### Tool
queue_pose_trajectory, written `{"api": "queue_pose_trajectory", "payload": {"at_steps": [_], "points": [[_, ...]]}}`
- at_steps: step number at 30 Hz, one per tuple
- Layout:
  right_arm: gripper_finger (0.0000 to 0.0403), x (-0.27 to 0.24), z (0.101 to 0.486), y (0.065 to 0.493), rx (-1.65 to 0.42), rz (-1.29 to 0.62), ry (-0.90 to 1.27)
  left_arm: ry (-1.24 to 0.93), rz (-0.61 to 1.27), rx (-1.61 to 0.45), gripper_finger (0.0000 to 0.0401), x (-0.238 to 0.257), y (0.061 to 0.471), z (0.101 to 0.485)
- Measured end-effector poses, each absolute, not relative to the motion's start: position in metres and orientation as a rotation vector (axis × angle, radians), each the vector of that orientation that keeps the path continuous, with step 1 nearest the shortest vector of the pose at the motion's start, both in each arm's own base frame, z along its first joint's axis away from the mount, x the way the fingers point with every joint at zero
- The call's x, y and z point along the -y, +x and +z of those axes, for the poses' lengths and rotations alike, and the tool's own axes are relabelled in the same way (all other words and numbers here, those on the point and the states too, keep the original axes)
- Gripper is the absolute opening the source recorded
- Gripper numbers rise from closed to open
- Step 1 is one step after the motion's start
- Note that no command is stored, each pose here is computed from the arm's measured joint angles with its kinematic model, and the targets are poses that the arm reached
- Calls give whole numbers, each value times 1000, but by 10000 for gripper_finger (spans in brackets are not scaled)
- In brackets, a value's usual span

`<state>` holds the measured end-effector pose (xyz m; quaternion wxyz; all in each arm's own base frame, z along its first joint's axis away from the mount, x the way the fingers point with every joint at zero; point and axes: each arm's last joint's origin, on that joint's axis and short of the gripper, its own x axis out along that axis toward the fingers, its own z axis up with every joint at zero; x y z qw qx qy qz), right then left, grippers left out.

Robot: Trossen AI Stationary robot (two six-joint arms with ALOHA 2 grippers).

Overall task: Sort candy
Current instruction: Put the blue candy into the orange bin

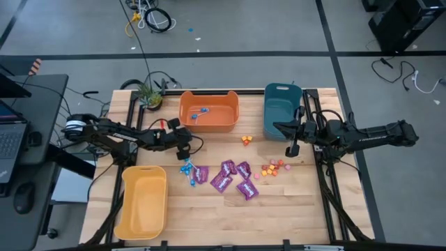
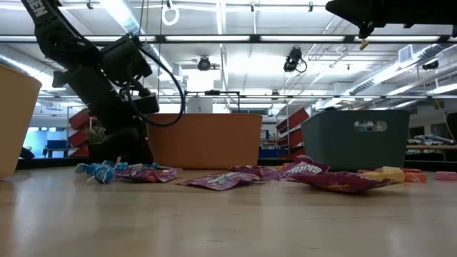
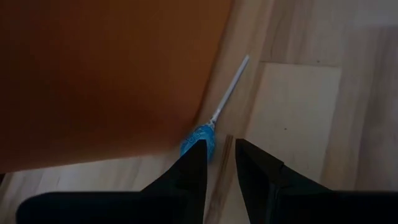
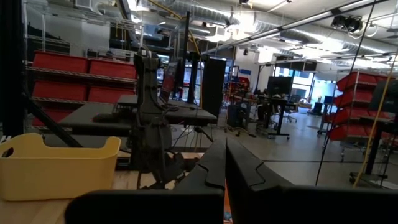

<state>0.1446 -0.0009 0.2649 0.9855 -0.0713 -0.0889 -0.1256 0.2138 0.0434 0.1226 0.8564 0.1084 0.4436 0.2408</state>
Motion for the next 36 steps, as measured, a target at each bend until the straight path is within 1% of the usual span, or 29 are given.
{"api": "queue_pose_trajectory", "payload": {"at_steps": [24,29,33,36], "points": [[0,1,265,145,179,-252,-140,222,505,-931,88,-43,214,123],[0,1,265,145,179,-252,-140,166,450,-927,88,-41,214,122],[0,1,265,145,179,-252,-140,86,324,-912,88,-37,216,121],[0,1,265,145,179,-252,-140,62,295,-908,88,-36,217,121]]}}
